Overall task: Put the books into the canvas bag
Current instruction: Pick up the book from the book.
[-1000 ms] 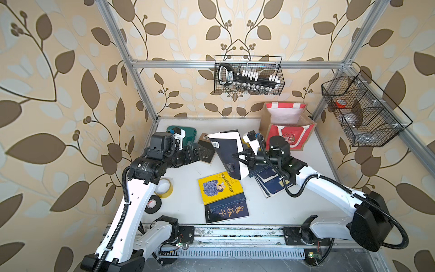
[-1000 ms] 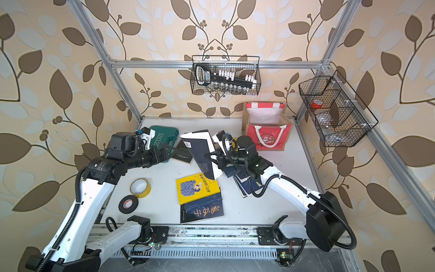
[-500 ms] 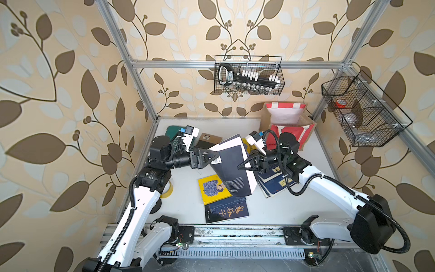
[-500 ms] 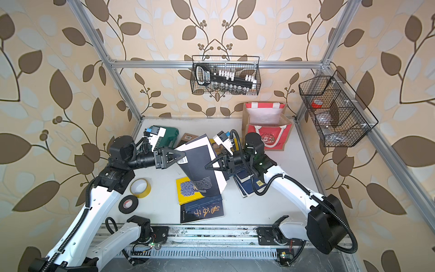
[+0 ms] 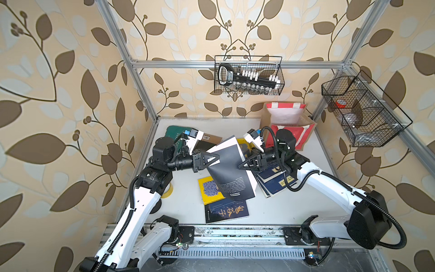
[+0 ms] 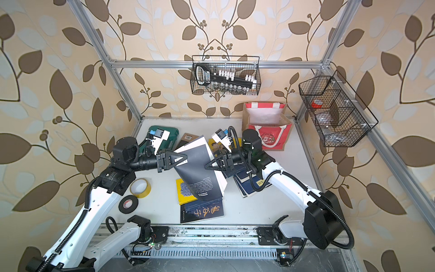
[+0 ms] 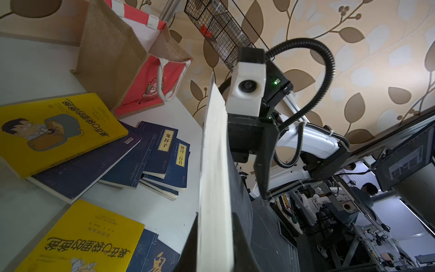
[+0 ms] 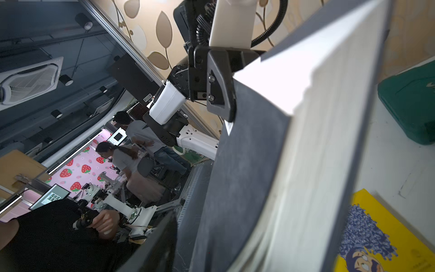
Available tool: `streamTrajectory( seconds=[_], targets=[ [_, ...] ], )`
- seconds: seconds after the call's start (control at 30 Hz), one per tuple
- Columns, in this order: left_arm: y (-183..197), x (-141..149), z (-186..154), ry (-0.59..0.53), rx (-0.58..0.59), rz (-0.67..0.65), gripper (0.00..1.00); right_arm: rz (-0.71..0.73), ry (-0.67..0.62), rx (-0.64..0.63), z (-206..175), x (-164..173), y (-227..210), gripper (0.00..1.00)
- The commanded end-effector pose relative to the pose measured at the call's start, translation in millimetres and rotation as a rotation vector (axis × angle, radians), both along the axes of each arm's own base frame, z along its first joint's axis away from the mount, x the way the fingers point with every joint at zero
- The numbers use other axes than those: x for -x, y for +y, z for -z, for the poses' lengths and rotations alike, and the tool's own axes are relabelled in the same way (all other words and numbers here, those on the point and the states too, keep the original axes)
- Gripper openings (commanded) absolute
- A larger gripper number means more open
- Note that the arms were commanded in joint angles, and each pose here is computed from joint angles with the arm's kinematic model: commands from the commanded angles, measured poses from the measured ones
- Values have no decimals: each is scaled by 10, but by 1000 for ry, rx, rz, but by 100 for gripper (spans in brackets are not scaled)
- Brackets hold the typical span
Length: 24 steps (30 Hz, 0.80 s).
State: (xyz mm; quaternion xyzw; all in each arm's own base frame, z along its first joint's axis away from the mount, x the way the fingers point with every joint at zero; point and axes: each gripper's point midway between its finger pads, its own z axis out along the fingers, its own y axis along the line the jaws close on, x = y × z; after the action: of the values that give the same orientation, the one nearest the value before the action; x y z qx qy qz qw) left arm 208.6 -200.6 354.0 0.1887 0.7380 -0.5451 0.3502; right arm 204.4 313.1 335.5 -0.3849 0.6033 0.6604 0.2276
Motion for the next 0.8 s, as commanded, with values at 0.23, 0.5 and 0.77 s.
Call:
streamTrajectory(
  seconds=[0.23, 0.5, 0.77],
  targets=[
    [54, -206, -172, -51, -26, -98, 11, 0, -123, 7, -120, 81, 19, 93],
    [17, -175, -160, -49, -29, -54, 6, 46, -113, 44, -69, -34, 116, 68],
    [-17, -114, -216, -79, -1, -13, 0, 46, -93, 86, 41, -65, 168, 13]
  ],
)
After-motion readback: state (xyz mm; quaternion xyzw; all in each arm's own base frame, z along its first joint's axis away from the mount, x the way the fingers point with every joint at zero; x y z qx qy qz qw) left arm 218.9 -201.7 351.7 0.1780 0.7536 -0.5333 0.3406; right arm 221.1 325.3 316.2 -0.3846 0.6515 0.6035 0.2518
